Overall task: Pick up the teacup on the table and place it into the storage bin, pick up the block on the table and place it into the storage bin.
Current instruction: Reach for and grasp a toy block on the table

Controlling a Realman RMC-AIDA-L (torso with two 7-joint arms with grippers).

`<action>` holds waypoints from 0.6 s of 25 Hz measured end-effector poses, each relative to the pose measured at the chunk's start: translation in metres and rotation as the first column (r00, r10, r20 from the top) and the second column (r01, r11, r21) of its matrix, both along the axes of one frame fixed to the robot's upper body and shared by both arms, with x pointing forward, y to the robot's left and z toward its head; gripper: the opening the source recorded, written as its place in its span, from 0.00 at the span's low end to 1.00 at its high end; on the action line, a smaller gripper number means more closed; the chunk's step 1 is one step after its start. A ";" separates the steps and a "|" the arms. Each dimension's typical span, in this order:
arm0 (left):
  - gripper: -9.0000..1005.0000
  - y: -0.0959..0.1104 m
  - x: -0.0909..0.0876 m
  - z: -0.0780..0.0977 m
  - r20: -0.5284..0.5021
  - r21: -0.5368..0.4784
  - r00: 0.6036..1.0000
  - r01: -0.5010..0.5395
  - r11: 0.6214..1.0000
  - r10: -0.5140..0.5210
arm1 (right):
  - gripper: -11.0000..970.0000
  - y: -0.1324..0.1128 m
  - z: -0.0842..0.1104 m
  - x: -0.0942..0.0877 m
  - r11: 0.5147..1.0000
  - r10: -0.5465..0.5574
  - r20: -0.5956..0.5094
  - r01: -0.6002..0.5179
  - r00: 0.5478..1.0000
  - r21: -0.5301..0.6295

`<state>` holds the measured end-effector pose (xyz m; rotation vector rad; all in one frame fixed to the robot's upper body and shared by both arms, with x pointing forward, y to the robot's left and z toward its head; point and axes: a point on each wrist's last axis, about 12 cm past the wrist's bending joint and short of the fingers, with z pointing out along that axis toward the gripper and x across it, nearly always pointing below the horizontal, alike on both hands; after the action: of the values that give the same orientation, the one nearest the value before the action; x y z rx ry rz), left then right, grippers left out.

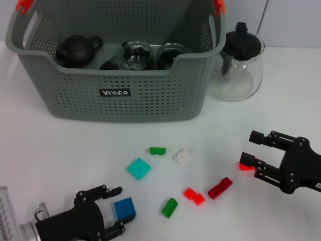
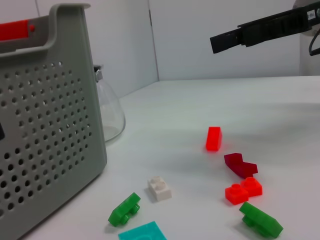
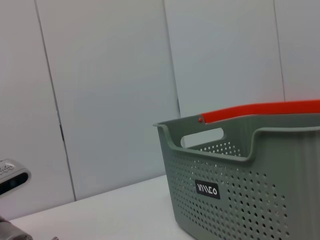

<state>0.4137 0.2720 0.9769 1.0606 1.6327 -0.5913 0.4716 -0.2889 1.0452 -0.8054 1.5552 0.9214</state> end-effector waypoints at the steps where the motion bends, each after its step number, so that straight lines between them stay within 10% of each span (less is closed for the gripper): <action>1: 0.71 0.000 0.000 0.000 0.000 0.000 1.000 0.000 1.000 0.000 | 0.62 0.000 0.000 0.000 1.000 0.000 0.000 0.000 1.000 0.000; 15: 0.51 -0.003 -0.003 -0.002 -0.013 -0.006 1.000 0.003 1.000 -0.003 | 0.62 0.000 -0.001 -0.001 1.000 0.000 -0.004 0.000 1.000 0.000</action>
<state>0.4107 0.2692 0.9746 1.0569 1.6405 -0.6055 0.4708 -0.2893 1.0447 -0.8038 1.5582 0.9235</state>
